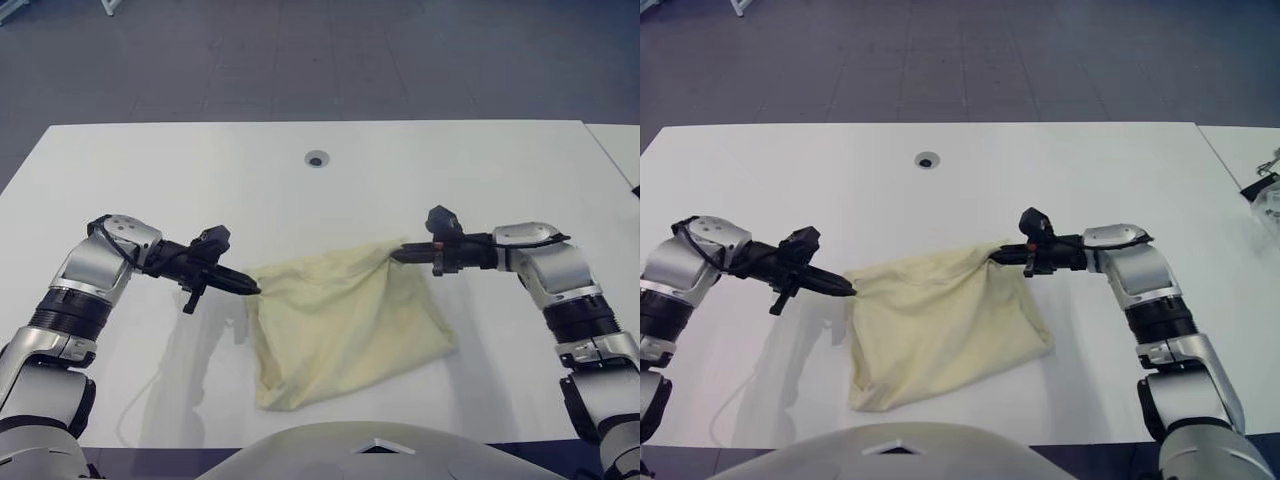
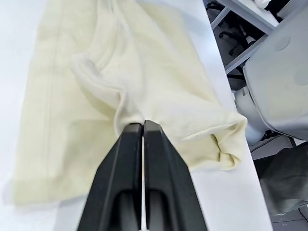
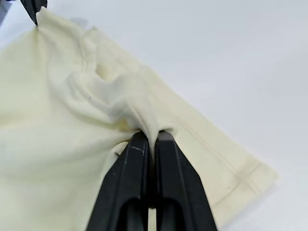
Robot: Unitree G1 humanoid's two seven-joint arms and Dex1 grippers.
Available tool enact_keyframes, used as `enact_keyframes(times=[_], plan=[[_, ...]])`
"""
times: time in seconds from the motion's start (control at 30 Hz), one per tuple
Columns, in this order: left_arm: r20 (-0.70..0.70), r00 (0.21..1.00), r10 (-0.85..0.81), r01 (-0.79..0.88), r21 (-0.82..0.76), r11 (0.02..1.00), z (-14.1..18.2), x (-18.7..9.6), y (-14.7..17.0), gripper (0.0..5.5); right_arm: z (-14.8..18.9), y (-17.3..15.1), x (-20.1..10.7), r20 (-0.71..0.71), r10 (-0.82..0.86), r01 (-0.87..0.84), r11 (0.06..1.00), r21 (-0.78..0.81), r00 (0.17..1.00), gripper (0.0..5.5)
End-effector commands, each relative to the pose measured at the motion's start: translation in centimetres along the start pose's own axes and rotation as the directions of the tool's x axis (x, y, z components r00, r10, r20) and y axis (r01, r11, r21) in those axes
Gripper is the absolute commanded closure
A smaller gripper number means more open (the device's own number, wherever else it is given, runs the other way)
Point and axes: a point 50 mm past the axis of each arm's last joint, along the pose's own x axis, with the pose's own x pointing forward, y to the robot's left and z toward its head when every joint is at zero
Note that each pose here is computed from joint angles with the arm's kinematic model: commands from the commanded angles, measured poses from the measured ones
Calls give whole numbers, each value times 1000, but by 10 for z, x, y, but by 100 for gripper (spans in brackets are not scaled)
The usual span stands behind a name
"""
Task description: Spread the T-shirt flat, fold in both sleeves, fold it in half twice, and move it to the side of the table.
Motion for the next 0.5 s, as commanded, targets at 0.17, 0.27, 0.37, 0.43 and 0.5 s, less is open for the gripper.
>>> enact_keyframes(times=[0.17, 0.27, 0.37, 0.43, 0.5], plan=[[-52, 992, 114, -111, 65, 992, -10, 15, 19, 550, 11, -21, 18, 10, -149, 149, 988, -49, 989, 491], [-34, 988, 149, -146, 76, 986, -8, 12, 23, 550, 18, -31, 15, 86, -251, 254, 967, -25, 964, 452], [7, 981, 192, -192, 86, 978, -5, 5, 24, 523, 29, -37, 7, 198, -350, 355, 935, 6, 916, 407], [56, 961, 270, -274, 83, 958, 2, -4, 27, 487, 34, -38, -2, 243, -405, 414, 910, 19, 881, 372], [112, 936, 333, -344, 102, 934, 12, -12, 28, 456, 33, -30, -11, 260, -413, 426, 905, 7, 873, 342]])
